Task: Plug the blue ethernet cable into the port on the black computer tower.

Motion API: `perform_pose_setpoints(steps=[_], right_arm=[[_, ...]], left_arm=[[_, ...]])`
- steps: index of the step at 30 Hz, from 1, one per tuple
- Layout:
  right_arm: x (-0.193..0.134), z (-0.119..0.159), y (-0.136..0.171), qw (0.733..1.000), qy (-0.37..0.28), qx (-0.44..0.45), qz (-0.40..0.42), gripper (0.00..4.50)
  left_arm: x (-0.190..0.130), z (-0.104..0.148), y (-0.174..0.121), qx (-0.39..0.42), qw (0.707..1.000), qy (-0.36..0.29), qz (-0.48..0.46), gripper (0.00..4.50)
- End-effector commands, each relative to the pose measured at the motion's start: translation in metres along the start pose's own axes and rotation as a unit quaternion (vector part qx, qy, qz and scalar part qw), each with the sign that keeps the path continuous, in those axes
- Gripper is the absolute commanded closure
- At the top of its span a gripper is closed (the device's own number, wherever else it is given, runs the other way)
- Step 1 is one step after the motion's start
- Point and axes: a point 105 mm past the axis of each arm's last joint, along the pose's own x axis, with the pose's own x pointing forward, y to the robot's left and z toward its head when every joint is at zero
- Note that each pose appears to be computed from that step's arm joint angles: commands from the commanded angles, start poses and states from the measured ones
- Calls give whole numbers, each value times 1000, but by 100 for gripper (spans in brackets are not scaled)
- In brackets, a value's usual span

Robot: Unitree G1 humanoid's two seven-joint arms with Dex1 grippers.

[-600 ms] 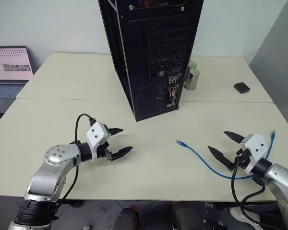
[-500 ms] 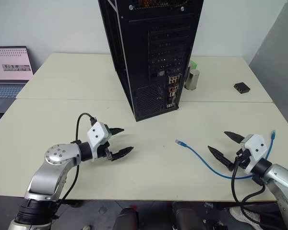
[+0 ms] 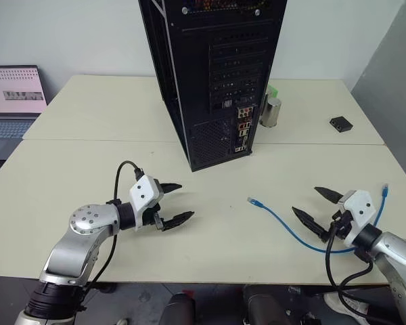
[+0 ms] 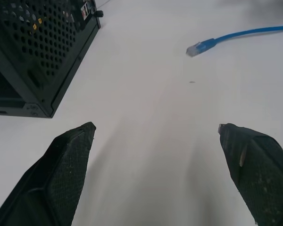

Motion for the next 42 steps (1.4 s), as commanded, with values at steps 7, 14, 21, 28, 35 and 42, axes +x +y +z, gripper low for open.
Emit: perform_pose_setpoints(steps=[7,14,21,28,35,42], right_arm=[[15,15,53,988,19,3,150,1],[49,1,46,989,39,8,143,1],[64,-11,42,987,57,21,146,1],[66,-19,36,988,79,20,135,134],[67,-22,30,989,86,-19,118,283],[67,-17,31,988,75,-61,124,449]], left_arm=[[5,14,-26,61,991,-4,-120,3],[12,15,-31,90,986,-5,-144,3],[15,14,-36,89,984,-8,-157,3],[17,14,-38,88,981,-9,-173,0],[29,18,-35,91,981,-30,-167,0],[41,18,-36,98,979,-39,-176,0]])
